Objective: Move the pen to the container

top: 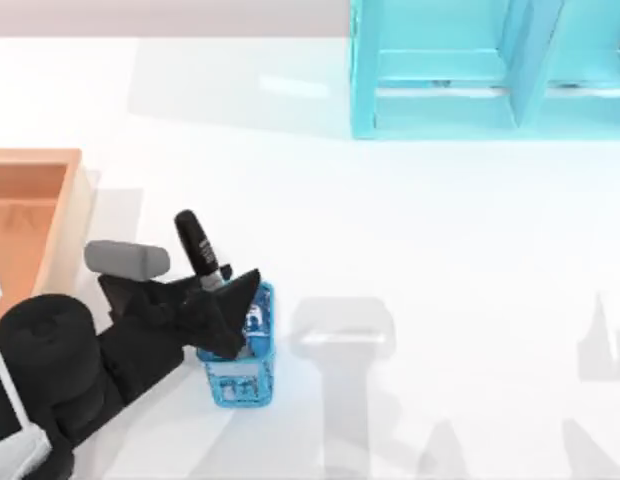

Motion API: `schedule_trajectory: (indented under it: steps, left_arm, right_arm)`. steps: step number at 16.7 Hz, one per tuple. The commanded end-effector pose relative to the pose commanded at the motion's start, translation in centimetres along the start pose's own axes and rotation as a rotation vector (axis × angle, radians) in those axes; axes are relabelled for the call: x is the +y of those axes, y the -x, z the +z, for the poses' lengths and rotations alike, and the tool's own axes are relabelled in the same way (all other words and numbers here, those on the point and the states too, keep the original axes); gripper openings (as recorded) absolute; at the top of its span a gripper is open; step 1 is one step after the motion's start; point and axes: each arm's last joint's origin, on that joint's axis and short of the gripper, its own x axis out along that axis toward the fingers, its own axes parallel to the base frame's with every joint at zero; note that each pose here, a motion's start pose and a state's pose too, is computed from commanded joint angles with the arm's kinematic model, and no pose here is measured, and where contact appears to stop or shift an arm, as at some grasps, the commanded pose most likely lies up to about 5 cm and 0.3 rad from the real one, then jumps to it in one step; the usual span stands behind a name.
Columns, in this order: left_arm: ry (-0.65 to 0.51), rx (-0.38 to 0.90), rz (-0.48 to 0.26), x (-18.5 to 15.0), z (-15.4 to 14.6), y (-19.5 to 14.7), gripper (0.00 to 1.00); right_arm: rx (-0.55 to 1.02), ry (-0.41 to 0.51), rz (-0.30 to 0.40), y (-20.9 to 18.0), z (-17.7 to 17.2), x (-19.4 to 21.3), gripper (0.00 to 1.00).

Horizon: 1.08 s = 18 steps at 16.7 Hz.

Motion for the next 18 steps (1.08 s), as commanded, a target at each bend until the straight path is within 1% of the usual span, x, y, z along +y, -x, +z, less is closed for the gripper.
schedule_trajectory:
  steps: [7,8,11,15,18]
  left_arm:
    - [0.0,0.0,0.0,0.0,0.0,0.0,0.0]
    - [-0.013,-0.04,-0.005,-0.1,0.8,-0.1,0.0]
    - [-0.006,-0.035,0.008,0.4,1.1,0.0,0.0]
    - [0.004,-0.021,0.03,1.8,3.2,0.3,0.0]
    - [0.006,-0.003,0.031,2.6,5.3,0.8,0.0]
  right_arm:
    - [0.0,0.0,0.0,0.0,0.0,0.0,1.0]
    - [0.0,0.0,0.0,0.0,0.0,0.0,1.0]
    - [0.0,0.0,0.0,0.0,0.0,0.0,1.0]
    - [0.0,0.0,0.0,0.0,0.0,0.0,1.0]
    - [0.0,0.0,0.0,0.0,0.0,0.0,1.0]
